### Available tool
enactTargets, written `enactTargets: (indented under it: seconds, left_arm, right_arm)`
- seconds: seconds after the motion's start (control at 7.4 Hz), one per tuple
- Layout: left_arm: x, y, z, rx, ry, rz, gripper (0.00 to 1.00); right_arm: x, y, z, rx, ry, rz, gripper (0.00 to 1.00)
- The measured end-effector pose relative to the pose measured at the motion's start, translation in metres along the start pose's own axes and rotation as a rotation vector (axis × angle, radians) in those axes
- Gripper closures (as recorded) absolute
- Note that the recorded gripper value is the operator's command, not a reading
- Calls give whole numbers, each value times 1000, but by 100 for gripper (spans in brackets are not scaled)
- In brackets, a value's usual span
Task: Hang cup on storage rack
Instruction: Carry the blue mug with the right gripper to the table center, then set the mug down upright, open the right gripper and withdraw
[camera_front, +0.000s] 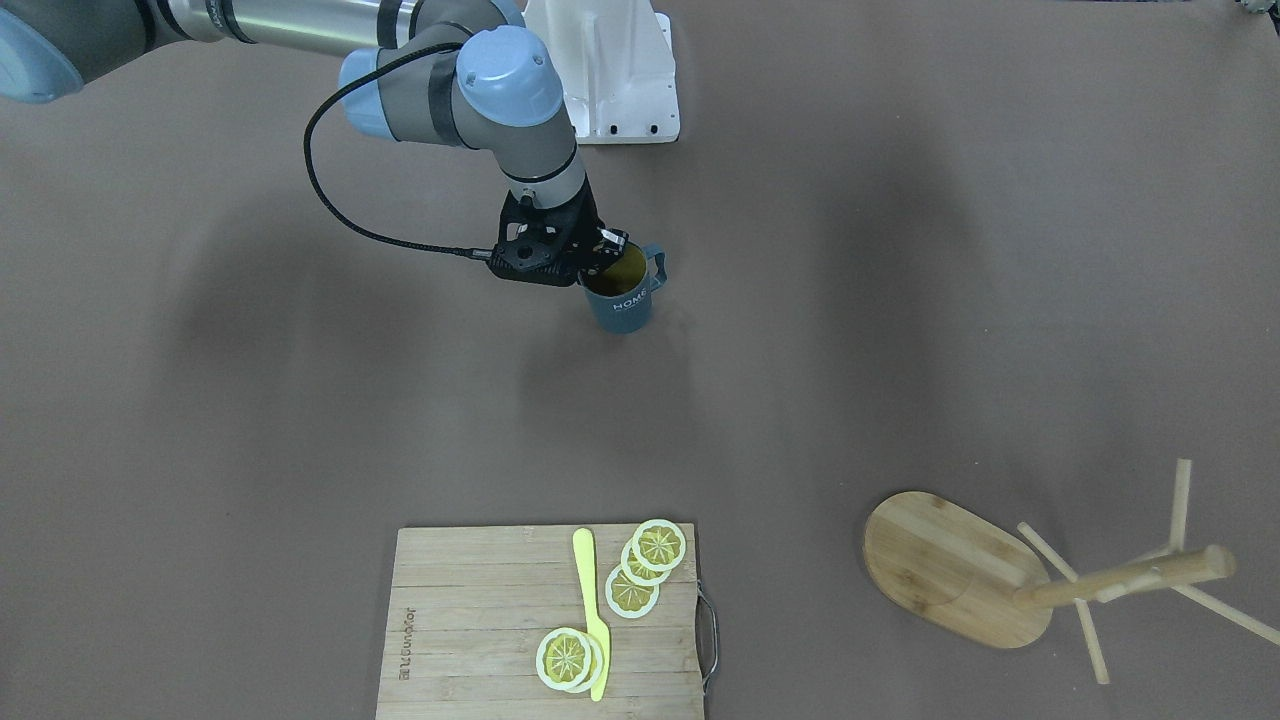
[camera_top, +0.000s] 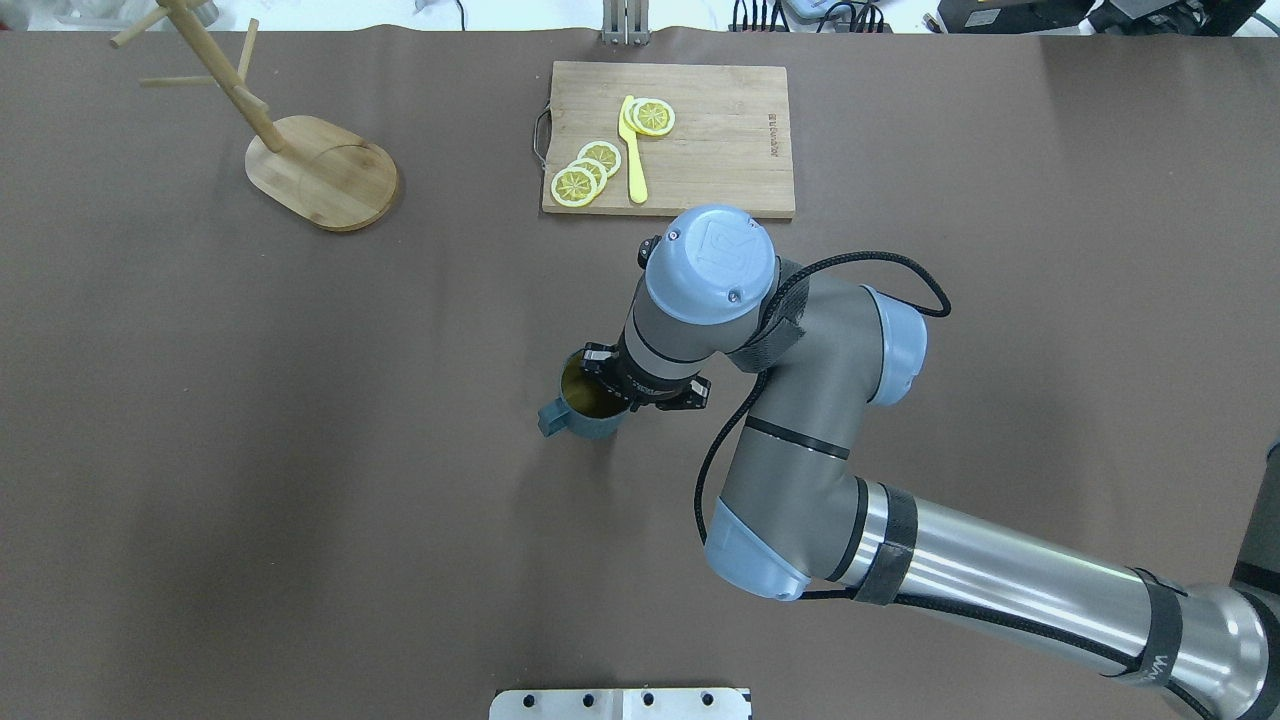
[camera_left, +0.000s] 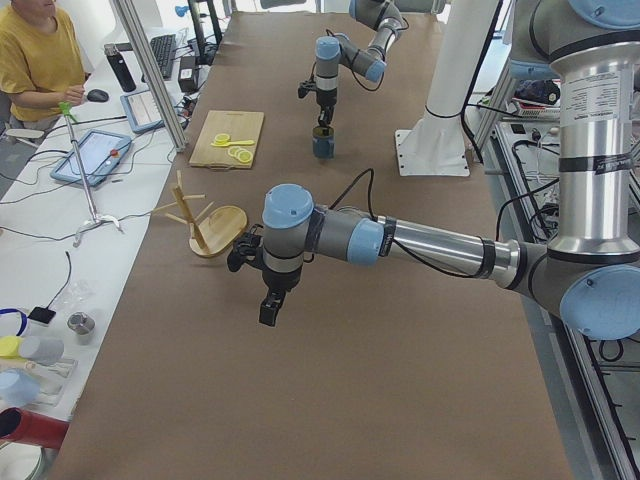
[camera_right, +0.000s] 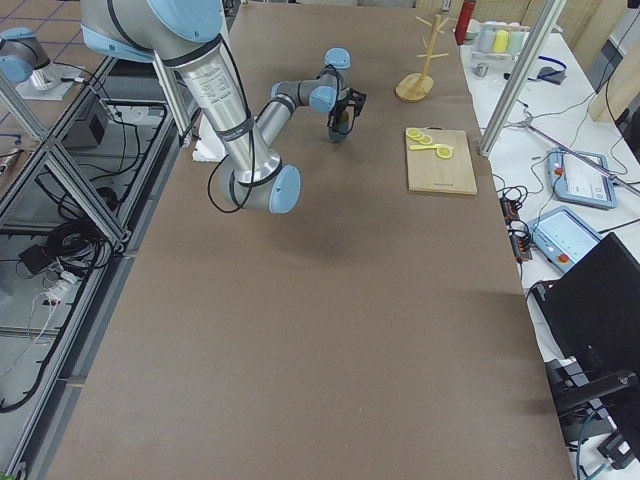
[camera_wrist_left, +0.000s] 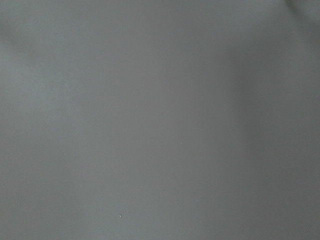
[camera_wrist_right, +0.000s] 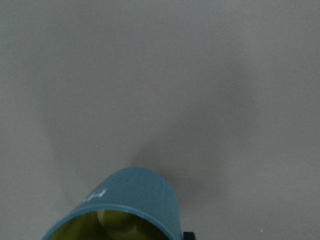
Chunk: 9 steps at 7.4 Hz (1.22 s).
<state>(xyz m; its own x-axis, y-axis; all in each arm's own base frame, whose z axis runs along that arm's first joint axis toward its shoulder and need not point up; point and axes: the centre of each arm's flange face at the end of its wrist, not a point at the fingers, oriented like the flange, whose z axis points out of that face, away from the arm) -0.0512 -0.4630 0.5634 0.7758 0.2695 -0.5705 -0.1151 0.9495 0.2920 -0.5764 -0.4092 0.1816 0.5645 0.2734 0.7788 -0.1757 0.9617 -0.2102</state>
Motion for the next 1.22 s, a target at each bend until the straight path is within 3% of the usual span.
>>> enactTargets:
  seconds: [0.27,0.54,0.81,0.95,1.22]
  left_arm:
    - [5,0,-1,27,36,20,2]
    - [14,1,2,45,164,28,2]
    - [26,-4,-4,104,221,23,3]
    - [36,-9,-7,139,234,3,3]
    - [94,-35,-2,217,274,98,2]
  right_arm:
    - [-1,4,0,3,6,-2,0]
    - [1,-9,-29,6,-35,0,0]
    - [37,-60,-69,5,-60,23,0]
    - [73,-90,-81,23,-48,2,0]
    - [161,-157,-102,72,8,-49,0]
